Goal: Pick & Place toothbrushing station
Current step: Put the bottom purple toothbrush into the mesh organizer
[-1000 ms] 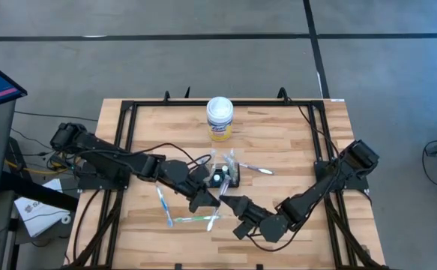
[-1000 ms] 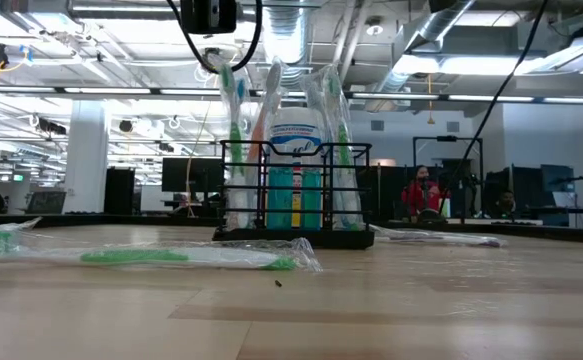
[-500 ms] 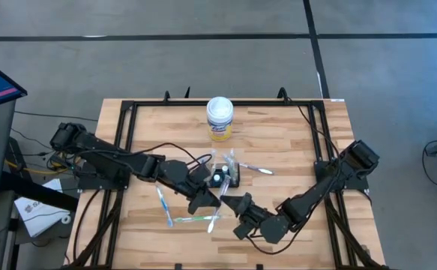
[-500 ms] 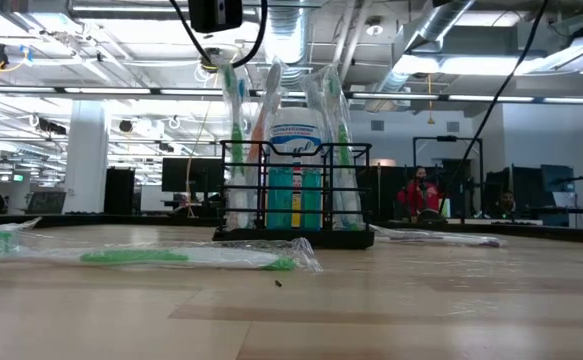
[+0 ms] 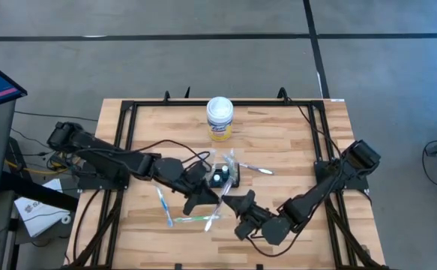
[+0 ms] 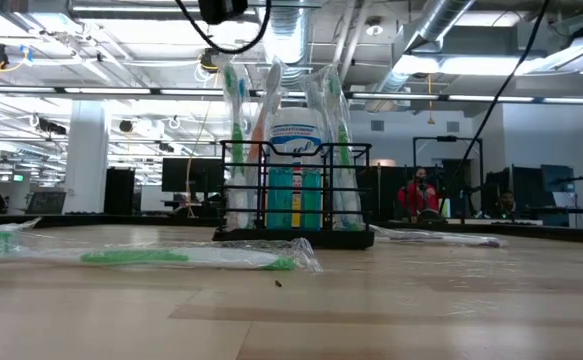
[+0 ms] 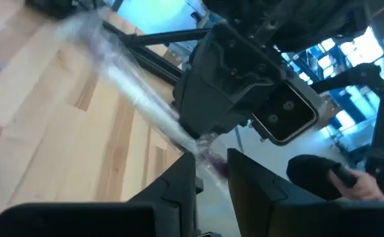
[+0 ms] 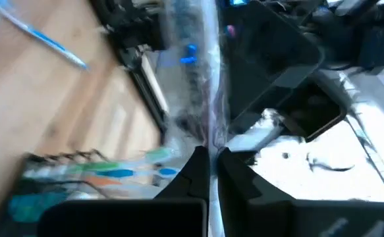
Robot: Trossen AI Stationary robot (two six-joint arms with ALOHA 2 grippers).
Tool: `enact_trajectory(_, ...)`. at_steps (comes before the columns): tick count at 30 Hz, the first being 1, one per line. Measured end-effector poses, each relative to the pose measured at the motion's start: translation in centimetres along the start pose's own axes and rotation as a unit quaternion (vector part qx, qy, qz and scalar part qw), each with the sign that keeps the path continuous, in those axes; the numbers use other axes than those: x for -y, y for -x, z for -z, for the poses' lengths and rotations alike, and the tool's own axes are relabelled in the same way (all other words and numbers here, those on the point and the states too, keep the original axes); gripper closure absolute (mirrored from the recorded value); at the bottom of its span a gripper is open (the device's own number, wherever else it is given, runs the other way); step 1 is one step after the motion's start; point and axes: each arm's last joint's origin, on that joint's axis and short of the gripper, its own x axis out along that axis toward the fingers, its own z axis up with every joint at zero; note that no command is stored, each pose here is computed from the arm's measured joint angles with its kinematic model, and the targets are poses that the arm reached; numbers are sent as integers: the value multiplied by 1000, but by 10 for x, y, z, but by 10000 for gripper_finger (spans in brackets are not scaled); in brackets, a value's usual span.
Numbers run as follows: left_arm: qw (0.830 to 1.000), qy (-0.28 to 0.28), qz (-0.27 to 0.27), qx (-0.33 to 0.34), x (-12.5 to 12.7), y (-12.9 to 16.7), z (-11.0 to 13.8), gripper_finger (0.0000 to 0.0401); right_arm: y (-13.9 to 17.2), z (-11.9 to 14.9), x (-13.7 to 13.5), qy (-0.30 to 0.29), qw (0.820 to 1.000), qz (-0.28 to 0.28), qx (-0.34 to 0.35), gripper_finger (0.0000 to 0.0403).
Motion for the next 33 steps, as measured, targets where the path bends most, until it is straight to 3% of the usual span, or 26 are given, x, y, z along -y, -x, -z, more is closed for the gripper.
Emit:
enact_trajectory(10, 996, -56, 16, 61, 18, 25, -16, 327, 0, 5, -13, -24, 999, -31, -7, 403)
enact_trajectory(20, 992, -105, 11, 73, 32, 35, -11, 327, -5, 13, -19, -147, 987, -48, -32, 403)
enact_trajectory(33, 991, -121, 7, 64, 36, 35, 4, 327, -11, 43, -4, -310, 946, -93, -34, 403)
